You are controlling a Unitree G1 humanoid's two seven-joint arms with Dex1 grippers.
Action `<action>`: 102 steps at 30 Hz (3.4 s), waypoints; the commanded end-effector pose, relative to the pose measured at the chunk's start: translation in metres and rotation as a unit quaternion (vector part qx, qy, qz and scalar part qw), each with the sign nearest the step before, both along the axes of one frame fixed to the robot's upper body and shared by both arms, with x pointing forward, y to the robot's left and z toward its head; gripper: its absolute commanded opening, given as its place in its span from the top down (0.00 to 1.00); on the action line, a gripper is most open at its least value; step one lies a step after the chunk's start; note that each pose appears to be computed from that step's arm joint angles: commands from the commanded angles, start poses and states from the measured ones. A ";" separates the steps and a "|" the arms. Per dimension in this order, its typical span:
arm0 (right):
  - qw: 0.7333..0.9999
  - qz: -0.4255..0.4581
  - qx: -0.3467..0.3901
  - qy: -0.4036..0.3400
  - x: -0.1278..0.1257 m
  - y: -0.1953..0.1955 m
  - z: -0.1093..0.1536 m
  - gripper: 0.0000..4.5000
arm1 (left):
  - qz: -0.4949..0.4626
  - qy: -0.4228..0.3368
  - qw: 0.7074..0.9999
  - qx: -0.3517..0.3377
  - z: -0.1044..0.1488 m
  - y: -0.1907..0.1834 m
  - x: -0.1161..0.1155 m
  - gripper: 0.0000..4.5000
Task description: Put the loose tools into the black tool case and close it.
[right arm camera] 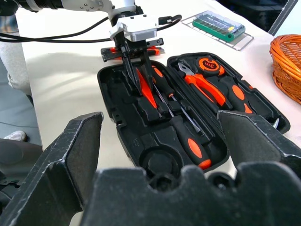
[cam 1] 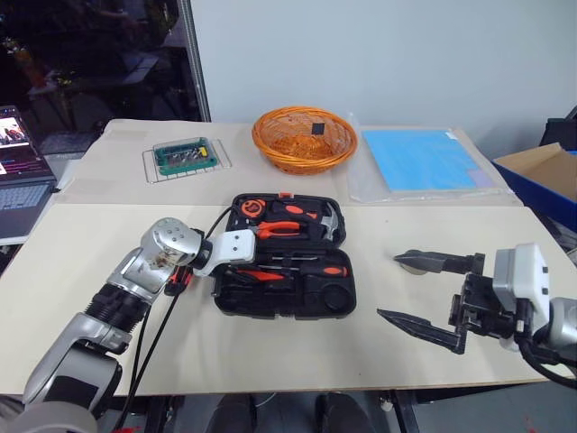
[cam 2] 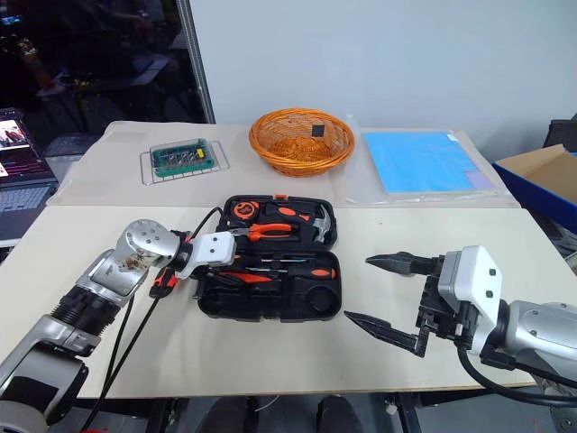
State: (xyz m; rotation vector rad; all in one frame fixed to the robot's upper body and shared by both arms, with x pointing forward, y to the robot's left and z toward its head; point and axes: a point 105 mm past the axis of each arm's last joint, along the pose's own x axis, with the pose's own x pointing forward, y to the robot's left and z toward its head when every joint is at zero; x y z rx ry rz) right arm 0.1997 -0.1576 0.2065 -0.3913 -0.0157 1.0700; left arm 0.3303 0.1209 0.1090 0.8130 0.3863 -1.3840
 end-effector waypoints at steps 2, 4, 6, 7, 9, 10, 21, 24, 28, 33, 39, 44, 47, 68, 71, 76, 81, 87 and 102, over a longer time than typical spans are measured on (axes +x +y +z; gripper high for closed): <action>1.000 0.006 -0.003 -0.010 -0.002 0.002 0.005 0.00 | 0.013 0.050 0.999 0.000 -0.015 0.002 -0.007 0.68; 1.000 0.006 -0.003 -0.010 -0.002 0.002 0.006 0.00 | 0.021 0.040 0.999 -0.026 -0.002 0.000 -0.003 0.53; 1.000 0.006 -0.003 -0.010 -0.003 0.002 0.006 0.00 | 0.032 0.036 0.997 -0.061 0.017 0.000 -0.001 0.38; 1.000 0.005 -0.003 -0.010 -0.003 0.002 0.005 0.00 | 0.032 0.036 0.996 -0.075 0.025 0.002 -0.002 0.38; 1.000 0.005 -0.002 -0.010 -0.002 0.002 0.005 0.00 | 0.053 0.028 0.992 -0.114 0.043 0.008 0.000 0.38; 1.000 0.005 -0.001 -0.010 -0.002 0.002 0.005 0.00 | 0.063 0.036 0.989 -0.129 0.049 0.012 -0.001 0.38; 1.000 0.012 0.007 -0.016 0.005 0.004 0.005 0.00 | 0.183 0.025 0.950 -0.253 0.040 0.009 -0.014 0.99; 1.000 0.012 0.006 -0.017 0.005 0.004 0.005 0.00 | 0.199 0.026 0.953 -0.228 0.020 0.009 -0.021 0.99; 1.000 0.013 0.004 -0.017 0.005 0.004 0.005 0.00 | 0.242 0.035 0.954 -0.171 -0.011 0.015 -0.022 0.99; 1.000 0.015 0.003 -0.016 0.005 0.005 0.004 0.00 | 0.250 0.058 0.956 -0.142 -0.024 0.014 -0.032 0.99; 0.999 0.031 0.015 -0.019 0.008 0.008 0.005 0.00 | 0.316 0.014 0.886 -0.341 0.057 0.023 -0.015 0.99; 0.998 0.045 0.025 -0.020 0.012 0.012 0.004 0.00 | 0.497 -0.087 0.795 -0.337 0.069 0.084 -0.001 0.67; 0.998 0.053 0.028 -0.020 0.015 0.014 0.004 0.00 | 0.570 -0.087 0.772 -0.267 0.041 0.103 -0.008 0.39; 0.999 0.040 0.027 -0.019 0.010 0.009 0.003 0.00 | 0.435 -0.052 0.827 -0.354 0.045 0.064 -0.040 0.60; 0.999 0.028 0.024 -0.007 0.003 0.002 0.000 0.00 | 0.290 -0.005 0.903 -0.318 0.052 0.038 -0.059 0.60; 1.000 0.002 0.009 0.013 -0.008 -0.012 -0.005 0.00 | 0.046 0.026 0.985 -0.162 0.034 0.011 -0.079 0.60; 1.000 -0.010 0.005 0.011 -0.014 -0.015 -0.001 0.00 | -0.050 0.008 0.994 -0.093 0.021 -0.007 -0.053 0.60; 1.000 -0.021 0.002 0.014 -0.023 -0.012 0.000 0.00 | -0.102 0.005 0.994 -0.037 0.013 -0.009 -0.038 0.60; 1.000 -0.027 -0.001 0.017 -0.024 -0.011 -0.001 0.00 | -0.107 0.053 0.993 0.007 0.010 0.005 -0.049 0.49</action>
